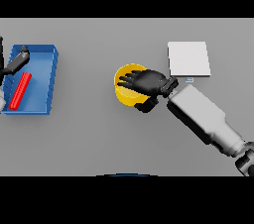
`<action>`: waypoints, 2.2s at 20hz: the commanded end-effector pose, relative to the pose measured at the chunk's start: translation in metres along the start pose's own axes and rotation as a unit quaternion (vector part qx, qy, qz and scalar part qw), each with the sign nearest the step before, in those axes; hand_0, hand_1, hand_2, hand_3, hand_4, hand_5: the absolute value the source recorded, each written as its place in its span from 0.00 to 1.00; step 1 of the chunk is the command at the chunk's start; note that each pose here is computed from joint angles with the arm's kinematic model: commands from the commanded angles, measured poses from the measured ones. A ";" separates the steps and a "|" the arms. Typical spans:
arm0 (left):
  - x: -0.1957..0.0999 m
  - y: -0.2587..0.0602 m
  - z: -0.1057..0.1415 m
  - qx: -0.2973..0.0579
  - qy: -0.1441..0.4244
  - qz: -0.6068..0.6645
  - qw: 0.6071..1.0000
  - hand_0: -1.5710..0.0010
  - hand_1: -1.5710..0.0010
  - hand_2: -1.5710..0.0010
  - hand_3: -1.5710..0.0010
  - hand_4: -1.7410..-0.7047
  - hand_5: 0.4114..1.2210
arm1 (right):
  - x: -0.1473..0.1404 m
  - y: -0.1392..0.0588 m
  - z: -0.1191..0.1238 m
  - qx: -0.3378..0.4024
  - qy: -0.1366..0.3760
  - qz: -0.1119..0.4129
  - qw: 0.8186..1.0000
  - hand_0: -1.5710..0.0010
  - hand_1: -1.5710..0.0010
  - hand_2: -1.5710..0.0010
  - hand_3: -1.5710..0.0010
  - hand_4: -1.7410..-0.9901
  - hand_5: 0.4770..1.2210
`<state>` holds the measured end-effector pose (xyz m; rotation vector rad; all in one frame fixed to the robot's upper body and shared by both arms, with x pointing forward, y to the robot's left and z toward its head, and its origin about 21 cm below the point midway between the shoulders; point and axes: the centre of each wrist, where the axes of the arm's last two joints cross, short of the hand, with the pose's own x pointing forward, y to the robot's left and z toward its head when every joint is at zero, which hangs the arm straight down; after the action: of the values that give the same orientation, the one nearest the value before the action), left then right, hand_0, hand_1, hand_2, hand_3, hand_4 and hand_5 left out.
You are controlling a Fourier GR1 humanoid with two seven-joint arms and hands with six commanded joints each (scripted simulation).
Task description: Pick up the red beaker and tilt it to pour out 1 green nut into yellow bowl. Pick up the yellow bowl and place it on the metallic measuring scale.
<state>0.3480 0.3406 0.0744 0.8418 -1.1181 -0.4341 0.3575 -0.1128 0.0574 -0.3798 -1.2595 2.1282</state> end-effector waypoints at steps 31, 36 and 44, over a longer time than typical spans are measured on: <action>0.003 0.006 -0.002 0.005 -0.001 -0.013 1.000 1.00 1.00 1.00 1.00 0.97 0.35 | -0.005 -0.024 0.013 0.047 0.013 -0.038 0.998 0.01 0.01 0.12 0.18 0.01 0.99; 0.003 0.007 -0.001 0.005 -0.006 -0.014 1.000 1.00 1.00 1.00 1.00 0.97 0.35 | -0.011 -0.044 0.036 0.015 0.036 -0.030 0.999 0.00 0.00 0.10 0.19 0.00 1.00; 0.003 0.007 0.000 0.011 -0.001 -0.015 1.000 1.00 1.00 1.00 1.00 0.96 0.37 | -0.045 -0.053 0.066 -0.027 0.089 -0.049 0.994 0.00 0.00 0.05 0.20 0.00 1.00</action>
<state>0.3488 0.3430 0.0816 0.8778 -1.1160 -0.4481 0.3764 -0.1686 0.1331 -0.5135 -1.2032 1.9337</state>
